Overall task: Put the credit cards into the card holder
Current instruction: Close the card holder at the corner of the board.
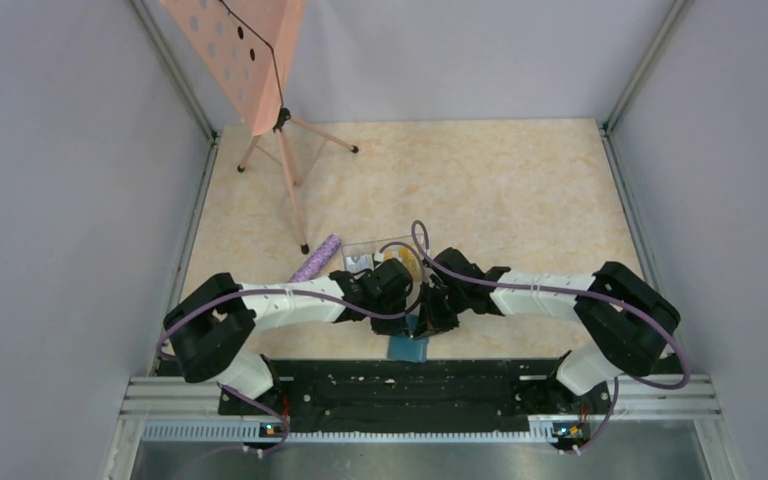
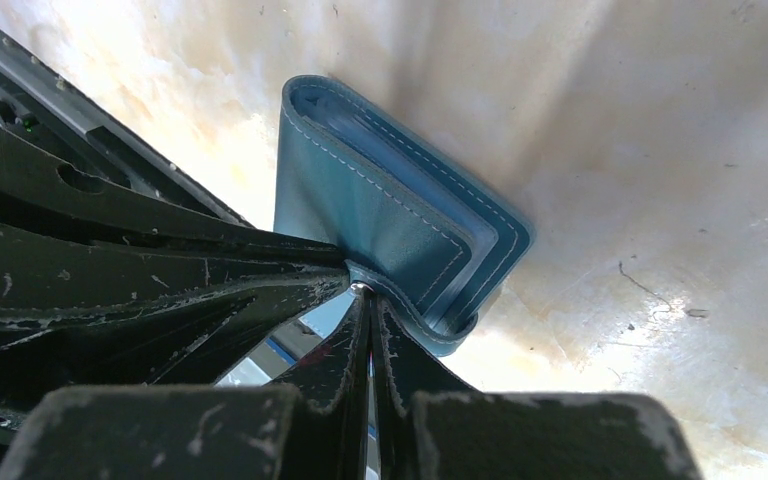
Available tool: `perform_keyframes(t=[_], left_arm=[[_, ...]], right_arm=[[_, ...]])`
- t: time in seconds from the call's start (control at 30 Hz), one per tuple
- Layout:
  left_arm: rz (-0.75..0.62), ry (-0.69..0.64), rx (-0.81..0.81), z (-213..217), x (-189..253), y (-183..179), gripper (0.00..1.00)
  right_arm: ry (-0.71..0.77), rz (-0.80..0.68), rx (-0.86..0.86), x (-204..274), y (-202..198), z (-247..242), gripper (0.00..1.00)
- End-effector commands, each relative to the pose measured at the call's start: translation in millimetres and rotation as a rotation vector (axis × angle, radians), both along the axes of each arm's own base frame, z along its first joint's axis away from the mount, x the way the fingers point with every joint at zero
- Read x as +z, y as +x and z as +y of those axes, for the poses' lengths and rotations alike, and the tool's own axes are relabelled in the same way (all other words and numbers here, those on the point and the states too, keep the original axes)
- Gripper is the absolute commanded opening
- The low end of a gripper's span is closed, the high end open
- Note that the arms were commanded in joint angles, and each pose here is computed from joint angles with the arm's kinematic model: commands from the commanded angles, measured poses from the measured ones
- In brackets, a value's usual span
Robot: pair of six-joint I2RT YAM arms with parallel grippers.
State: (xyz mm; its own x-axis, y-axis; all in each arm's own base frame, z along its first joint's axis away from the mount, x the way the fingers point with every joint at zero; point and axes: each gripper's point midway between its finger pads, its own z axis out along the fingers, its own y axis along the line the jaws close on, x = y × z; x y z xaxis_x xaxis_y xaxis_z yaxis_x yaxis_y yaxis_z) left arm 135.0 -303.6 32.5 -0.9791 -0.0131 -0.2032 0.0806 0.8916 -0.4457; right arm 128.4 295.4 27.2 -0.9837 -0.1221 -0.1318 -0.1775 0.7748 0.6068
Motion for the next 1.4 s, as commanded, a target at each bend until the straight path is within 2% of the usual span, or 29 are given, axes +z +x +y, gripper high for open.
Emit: perform_keyframes(t=[0.0,0.4,0.77,0.93,1.0,1.17,1.37], left_arm=[[-0.022,-0.034,-0.026,-10.4,6.1,3.5,0.00],[-0.081,-0.128,-0.005,-17.2,38.6,9.2,0.00],[-0.069,-0.106,-0.001,-14.1,33.9,7.8,0.00],[-0.069,-0.098,0.013,-11.9,32.9,8.3,0.27],[-0.067,-0.117,0.016,-14.3,32.9,8.7,0.32],[-0.030,-0.145,0.008,-20.1,22.9,3.7,0.31],[-0.005,-0.152,0.002,-24.2,13.9,1.0,0.22]], right_arm=[[-0.133,-0.018,-0.003,-22.0,-3.5,-18.9,0.00],[-0.028,-0.117,-0.052,21.2,10.1,-9.6,0.00],[-0.016,-0.105,-0.040,20.4,8.4,-6.1,0.00],[-0.021,-0.101,-0.039,18.4,7.4,-7.6,0.00],[-0.023,-0.101,-0.040,17.7,7.3,-8.3,0.00],[-0.028,-0.098,-0.040,16.1,6.2,-9.6,0.00],[-0.032,-0.097,-0.039,14.9,5.4,-10.6,0.00]])
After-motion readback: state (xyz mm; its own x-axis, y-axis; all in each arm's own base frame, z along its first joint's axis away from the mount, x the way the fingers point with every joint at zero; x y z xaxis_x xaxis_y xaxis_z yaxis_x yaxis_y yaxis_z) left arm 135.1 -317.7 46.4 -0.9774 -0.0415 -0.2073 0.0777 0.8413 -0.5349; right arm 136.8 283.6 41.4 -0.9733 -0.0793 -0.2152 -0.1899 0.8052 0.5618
